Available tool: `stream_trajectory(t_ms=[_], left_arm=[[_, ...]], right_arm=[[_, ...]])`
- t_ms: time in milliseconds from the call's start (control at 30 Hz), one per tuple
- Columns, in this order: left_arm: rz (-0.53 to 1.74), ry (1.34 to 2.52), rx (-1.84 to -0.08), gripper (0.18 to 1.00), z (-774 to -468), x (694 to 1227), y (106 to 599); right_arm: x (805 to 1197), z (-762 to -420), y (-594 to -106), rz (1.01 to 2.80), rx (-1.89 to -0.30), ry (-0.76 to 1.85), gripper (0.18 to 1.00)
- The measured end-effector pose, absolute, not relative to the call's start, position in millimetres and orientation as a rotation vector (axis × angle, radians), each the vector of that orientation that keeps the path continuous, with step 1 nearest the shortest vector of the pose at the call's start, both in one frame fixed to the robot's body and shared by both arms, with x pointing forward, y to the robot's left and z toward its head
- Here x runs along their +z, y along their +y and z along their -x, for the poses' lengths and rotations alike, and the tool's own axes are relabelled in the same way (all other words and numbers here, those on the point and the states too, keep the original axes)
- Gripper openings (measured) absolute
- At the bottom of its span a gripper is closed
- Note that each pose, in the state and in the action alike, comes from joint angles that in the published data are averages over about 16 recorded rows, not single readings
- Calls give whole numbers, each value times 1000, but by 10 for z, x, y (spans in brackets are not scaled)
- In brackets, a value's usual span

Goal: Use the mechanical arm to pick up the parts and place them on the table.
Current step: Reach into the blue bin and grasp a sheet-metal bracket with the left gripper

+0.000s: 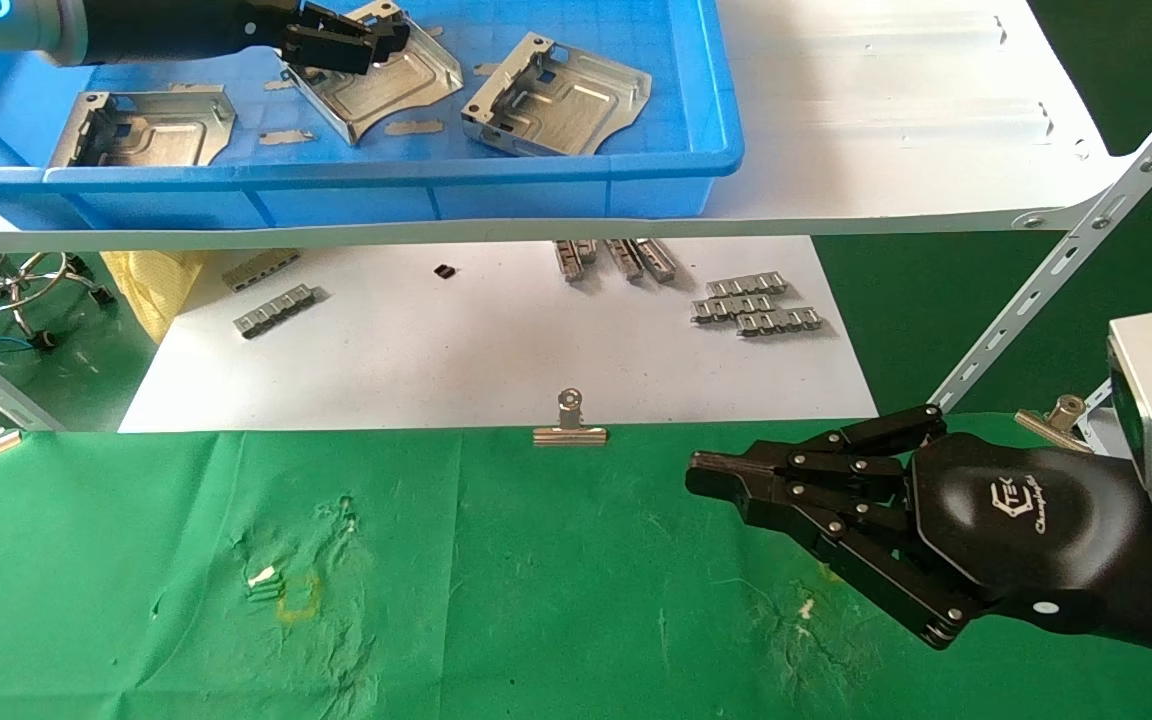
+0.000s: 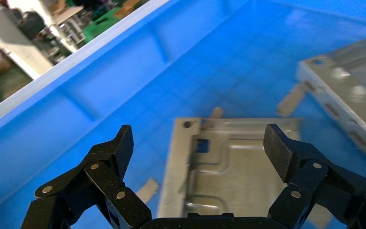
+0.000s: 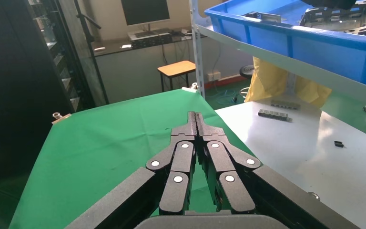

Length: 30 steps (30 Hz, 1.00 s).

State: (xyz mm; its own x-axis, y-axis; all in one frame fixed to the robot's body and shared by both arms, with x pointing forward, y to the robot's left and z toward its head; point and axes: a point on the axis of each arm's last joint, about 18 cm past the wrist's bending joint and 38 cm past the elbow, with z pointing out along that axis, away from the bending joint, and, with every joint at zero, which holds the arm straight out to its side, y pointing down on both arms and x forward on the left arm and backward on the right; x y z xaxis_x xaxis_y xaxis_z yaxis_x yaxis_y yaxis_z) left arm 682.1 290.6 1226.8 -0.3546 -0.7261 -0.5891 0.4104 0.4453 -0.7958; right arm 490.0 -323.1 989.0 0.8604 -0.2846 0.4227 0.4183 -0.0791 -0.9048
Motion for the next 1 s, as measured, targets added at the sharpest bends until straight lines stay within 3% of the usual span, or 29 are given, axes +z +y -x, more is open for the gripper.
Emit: stream_trajectory(t_ms=[500,700,1000], left_arm=[[419,1518,-1200,959,-6954,12193,2971],[434,1517,-1205,895,-6959,12175,3006],[427,1523,-1191,749,-6956,12160,3026]], right_arm=[[9890,-4900,-3231,1545,-584,-109,229],[9890,-4900,-3231,1545,-584,-109,293],[9890,-4900,-3231,1545,-584,-109,463]])
